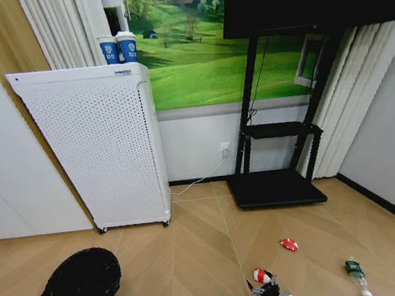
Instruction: Pick up the trash bin and place the garbage on the floor into it.
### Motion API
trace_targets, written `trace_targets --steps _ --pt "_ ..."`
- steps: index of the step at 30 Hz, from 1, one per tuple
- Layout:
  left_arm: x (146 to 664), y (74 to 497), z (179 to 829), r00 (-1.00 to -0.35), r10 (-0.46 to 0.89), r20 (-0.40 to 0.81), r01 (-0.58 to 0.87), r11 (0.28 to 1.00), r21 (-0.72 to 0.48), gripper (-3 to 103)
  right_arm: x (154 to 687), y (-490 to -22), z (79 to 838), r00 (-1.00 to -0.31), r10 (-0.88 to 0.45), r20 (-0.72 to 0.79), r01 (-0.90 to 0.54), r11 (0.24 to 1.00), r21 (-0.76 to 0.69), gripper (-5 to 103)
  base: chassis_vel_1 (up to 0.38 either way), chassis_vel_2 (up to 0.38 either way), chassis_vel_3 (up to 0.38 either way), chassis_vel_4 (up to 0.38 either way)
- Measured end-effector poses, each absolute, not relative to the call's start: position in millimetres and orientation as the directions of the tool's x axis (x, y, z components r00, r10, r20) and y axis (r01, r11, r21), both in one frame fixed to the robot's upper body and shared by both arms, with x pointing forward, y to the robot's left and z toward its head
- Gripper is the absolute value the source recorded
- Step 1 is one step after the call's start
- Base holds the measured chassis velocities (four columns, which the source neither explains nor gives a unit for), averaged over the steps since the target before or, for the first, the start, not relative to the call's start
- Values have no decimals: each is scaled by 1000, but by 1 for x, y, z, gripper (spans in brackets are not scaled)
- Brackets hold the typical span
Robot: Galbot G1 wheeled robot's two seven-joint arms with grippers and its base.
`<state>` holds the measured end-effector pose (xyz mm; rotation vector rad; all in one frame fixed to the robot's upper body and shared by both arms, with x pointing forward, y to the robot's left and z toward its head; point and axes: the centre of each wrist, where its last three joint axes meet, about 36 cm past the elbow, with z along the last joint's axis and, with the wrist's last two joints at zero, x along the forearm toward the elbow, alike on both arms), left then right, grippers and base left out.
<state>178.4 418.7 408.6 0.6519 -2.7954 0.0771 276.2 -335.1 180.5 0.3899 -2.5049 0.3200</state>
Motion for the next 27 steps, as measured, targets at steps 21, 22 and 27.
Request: trace_targets --steps 21,22,27 --pt "182 411 412 -876 -403 264 -419 908 -3 7 296 -361 141 -725 -139 675 -305 943 -134 72 0 0 0 0" --pt "182 411 413 -877 -403 262 -418 908 -4 7 297 -361 140 -725 -139 675 -305 943 -134 72 0 0 0 0" --pt "183 412 413 -878 -403 259 -418 908 -3 7 299 -362 140 -725 -147 673 -310 942 -129 55 0 0 0 0"
